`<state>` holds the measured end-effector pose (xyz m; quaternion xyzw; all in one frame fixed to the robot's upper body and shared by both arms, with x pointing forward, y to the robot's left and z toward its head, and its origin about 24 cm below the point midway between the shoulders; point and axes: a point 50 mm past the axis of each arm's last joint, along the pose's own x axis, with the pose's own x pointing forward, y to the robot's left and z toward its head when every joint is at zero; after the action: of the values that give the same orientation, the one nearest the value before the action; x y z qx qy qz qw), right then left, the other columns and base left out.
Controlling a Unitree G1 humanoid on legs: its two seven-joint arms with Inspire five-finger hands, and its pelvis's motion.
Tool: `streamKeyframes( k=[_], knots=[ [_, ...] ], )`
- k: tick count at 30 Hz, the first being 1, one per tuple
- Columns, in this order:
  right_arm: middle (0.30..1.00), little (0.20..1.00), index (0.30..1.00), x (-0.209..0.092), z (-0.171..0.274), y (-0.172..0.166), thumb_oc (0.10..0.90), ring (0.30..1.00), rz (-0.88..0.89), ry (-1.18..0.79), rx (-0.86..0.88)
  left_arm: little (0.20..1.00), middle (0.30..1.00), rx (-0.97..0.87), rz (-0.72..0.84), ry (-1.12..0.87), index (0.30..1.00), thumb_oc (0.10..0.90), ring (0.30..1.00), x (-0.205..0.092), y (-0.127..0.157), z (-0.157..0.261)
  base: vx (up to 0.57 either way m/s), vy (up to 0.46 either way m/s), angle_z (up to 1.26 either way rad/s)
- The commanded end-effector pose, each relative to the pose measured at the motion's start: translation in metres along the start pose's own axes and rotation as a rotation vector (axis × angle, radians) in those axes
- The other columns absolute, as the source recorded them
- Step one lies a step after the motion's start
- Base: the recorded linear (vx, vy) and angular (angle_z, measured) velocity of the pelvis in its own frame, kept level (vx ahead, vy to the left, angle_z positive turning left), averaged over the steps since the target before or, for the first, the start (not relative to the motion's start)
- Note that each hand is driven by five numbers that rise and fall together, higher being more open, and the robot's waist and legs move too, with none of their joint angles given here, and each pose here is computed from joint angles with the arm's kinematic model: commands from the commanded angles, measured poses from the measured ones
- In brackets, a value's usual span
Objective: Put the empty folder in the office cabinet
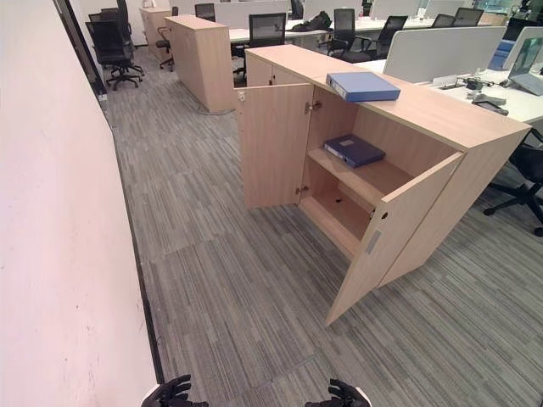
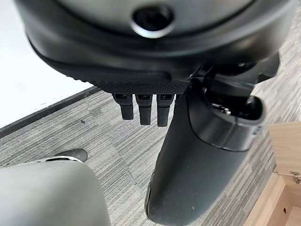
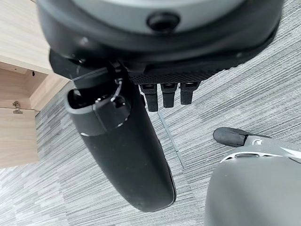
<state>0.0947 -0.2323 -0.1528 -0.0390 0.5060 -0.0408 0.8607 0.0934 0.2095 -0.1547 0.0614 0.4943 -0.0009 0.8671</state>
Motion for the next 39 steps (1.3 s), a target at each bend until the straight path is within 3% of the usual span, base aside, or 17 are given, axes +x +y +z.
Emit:
streamKeyframes(
  k=[1, 18, 27, 39],
  knots=[
    [0.900, 0.900, 0.900, 0.005, 0.025, -0.017, 0.800, 0.900, -0.035, -0.070, -0.029, 0.900, 0.900, 0.022, 0.015, -0.141, 0.900, 0.800, 0.900, 0.009, 0.010, 0.041, 0.00, 0.000, 0.00],
    [0.900, 0.900, 0.900, 0.004, 0.029, -0.031, 0.800, 0.900, -0.085, -0.077, 0.010, 0.900, 0.900, -0.045, 0.054, -0.154, 0.900, 0.800, 0.900, 0.010, 0.020, 0.047, -0.01, -0.083, 0.06],
    [0.900, 0.900, 0.900, 0.005, 0.038, -0.037, 0.800, 0.900, -0.114, -0.097, 0.013, 0.900, 0.900, -0.076, 0.116, -0.124, 0.900, 0.800, 0.900, 0.010, 0.034, 0.045, 0.22, 0.079, 0.11],
    [0.900, 0.900, 0.900, 0.008, 0.039, -0.027, 0.800, 0.900, -0.102, -0.080, 0.033, 0.900, 0.900, -0.058, 0.187, 0.069, 0.900, 0.800, 0.900, -0.002, 0.051, -0.006, 0.34, 0.256, -0.36]
  ],
)
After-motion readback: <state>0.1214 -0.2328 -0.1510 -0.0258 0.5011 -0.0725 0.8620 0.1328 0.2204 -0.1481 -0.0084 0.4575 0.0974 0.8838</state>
